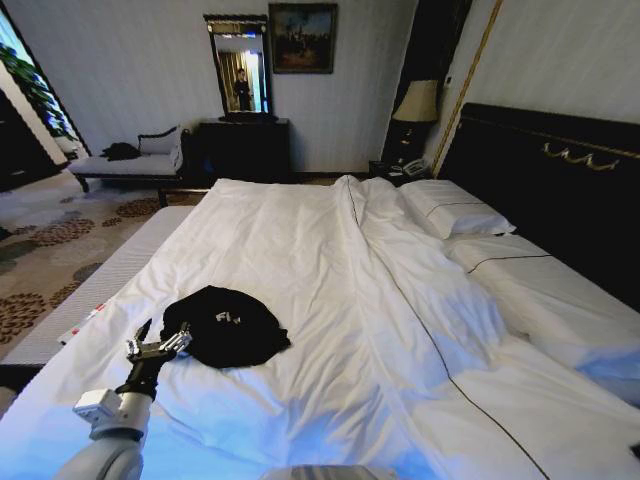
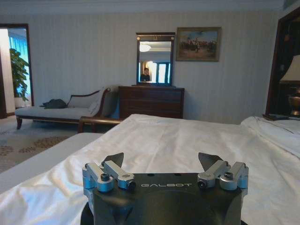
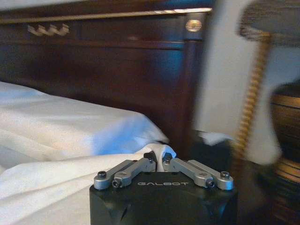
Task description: Fold the clothes on the bed.
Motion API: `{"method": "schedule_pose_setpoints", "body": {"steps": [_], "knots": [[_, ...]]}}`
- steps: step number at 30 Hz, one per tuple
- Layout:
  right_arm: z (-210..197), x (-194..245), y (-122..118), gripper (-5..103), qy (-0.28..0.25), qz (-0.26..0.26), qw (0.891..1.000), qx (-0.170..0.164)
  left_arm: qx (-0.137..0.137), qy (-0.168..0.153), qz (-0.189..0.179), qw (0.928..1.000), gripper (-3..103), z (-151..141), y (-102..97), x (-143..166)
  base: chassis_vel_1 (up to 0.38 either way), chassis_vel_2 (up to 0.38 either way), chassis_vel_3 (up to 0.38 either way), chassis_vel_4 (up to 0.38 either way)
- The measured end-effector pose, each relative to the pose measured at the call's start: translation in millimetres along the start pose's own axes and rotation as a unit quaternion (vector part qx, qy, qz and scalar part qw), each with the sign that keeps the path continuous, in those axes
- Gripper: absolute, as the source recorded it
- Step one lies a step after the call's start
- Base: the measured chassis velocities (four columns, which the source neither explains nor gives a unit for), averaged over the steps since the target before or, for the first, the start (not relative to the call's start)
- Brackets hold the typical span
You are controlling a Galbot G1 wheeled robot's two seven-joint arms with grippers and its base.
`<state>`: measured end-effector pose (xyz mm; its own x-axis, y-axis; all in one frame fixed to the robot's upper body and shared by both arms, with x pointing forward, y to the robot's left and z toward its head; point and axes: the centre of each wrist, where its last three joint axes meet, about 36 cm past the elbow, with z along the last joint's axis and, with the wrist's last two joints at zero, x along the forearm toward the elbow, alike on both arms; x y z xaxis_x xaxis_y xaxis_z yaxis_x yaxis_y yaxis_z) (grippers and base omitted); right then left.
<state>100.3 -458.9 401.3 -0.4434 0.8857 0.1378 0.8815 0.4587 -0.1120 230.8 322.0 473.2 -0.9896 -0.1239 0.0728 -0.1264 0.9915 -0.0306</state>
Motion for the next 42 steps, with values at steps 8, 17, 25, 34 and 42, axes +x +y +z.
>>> {"method": "schedule_pose_setpoints", "body": {"steps": [8, 17, 25, 34, 42], "knots": [[36, 27, -21, 2, -0.017, 0.081, 0.994, 0.072, -0.002, 0.003, 0.008, 1.0, 90, 3, -0.7, -5, 0.0, 0.0, 0.0, 0.0], [83, 47, -3, 2, 0.027, 0.074, 0.992, 0.096, -0.004, 0.012, 0.011, 0.9999, 90, 5, -4.0, -1, 0.0, 0.0, 0.0, 0.0], [95, 65, 10, 14, 0.059, 0.044, 0.992, 0.099, -0.004, 0.018, 0.006, 0.9998, 90, 7, -1.9, 6, 0.0, 0.0, 0.0, 0.0], [99, 71, 11, 41, 0.064, 0.041, 0.993, 0.093, -0.007, 0.018, 0.009, 0.9998, 92, 6, -7.2, 6, 0.0, 0.0, 0.0, 0.0], [94, 69, 6, 74, 0.058, 0.049, 0.993, 0.089, -0.009, 0.02, 0.009, 0.9997, 97, 6, -7.3, 8, 0.0, 0.0, 0.0, 0.0]]}}
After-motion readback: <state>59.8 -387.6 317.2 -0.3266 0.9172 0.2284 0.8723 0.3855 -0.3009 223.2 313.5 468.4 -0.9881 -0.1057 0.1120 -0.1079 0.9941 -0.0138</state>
